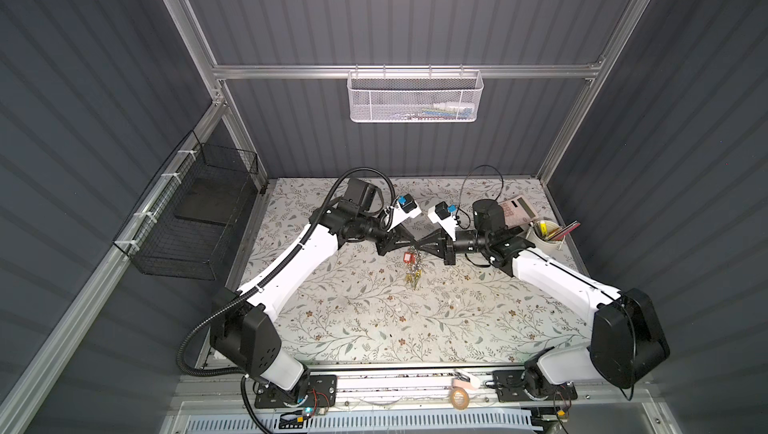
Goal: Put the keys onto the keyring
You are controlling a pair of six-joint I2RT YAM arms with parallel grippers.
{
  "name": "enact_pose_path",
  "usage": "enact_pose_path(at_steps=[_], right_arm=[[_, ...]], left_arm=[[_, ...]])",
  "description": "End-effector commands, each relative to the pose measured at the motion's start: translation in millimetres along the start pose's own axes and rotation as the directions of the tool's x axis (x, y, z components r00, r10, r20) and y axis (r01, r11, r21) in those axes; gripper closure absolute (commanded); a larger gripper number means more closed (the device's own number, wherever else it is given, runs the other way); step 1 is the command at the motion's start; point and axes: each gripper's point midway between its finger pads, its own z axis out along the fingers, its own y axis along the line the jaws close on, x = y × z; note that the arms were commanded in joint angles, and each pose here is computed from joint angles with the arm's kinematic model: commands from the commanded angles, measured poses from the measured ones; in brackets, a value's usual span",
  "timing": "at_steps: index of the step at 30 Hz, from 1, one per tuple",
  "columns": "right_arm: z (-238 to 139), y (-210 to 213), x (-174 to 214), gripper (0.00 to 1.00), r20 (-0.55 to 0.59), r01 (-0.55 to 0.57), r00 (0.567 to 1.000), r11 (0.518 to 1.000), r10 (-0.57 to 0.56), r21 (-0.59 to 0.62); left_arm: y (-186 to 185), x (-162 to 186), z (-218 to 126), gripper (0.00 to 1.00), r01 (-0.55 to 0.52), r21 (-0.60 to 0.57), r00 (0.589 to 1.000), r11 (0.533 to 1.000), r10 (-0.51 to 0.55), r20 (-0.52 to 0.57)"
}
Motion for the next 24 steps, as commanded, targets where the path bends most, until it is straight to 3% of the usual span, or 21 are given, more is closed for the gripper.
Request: enact_pose_path(at_steps=[1, 14, 24], right_arm=[[-4.2, 11.0, -14.4, 1.00, 0.042, 0.051, 0.998, 0.998, -0.050, -0.025], [-4.1, 10.5, -13.2, 1.00, 0.049, 0.047, 0.998, 0.999, -0.046, -0.027], [-4.1, 11.6, -13.4, 1.00, 0.050, 0.049, 0.998, 0.998, -0.048, -0.031]], left_arm=[[-2.1, 5.3, 3.1, 0.83, -0.001, 0.008, 0.999, 1.000, 0.001, -0.044], [-4.5, 13.5, 2.9, 0.85, 0.000, 0.002, 0.997, 1.000, 0.000, -0.082], [-5.8, 11.4, 7.2, 0.99, -0.002, 0.010, 0.996, 1.000, 0.002, -0.088]])
